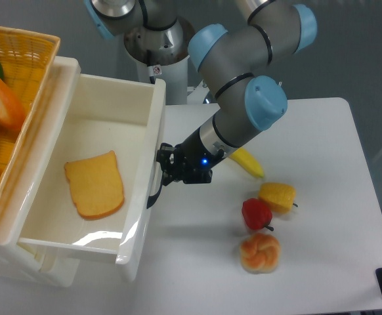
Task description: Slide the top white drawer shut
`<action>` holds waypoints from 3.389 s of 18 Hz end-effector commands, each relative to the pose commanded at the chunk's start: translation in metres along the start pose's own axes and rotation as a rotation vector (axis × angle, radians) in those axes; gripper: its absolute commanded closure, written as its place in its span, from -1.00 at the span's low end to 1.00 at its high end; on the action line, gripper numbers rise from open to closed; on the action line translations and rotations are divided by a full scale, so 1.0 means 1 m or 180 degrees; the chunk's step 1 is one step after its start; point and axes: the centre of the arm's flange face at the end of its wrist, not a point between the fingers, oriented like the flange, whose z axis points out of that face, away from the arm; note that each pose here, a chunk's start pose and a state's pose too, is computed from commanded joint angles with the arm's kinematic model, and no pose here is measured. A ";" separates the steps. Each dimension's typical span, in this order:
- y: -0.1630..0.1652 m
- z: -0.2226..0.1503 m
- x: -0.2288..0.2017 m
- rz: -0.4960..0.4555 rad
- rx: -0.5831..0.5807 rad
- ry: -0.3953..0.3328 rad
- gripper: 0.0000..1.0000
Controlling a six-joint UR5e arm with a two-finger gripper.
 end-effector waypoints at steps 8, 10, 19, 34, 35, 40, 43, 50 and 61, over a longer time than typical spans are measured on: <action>-0.007 0.010 0.037 0.0061 -0.0118 0.0043 1.00; -0.009 0.017 0.046 0.0077 -0.0159 0.0055 1.00; -0.023 0.052 0.079 0.0069 -0.0319 0.0083 1.00; -0.036 0.093 0.133 0.0060 -0.0598 0.0046 1.00; -0.038 0.095 0.137 0.0043 -0.0610 0.0044 1.00; -0.044 0.099 0.146 0.0036 -0.0580 0.0016 1.00; -0.047 0.102 0.143 0.0023 -0.0575 0.0004 1.00; -0.044 0.070 0.098 -0.0009 -0.0505 -0.0413 -1.00; 0.012 -0.045 -0.088 0.0085 -0.0335 -0.1426 -1.00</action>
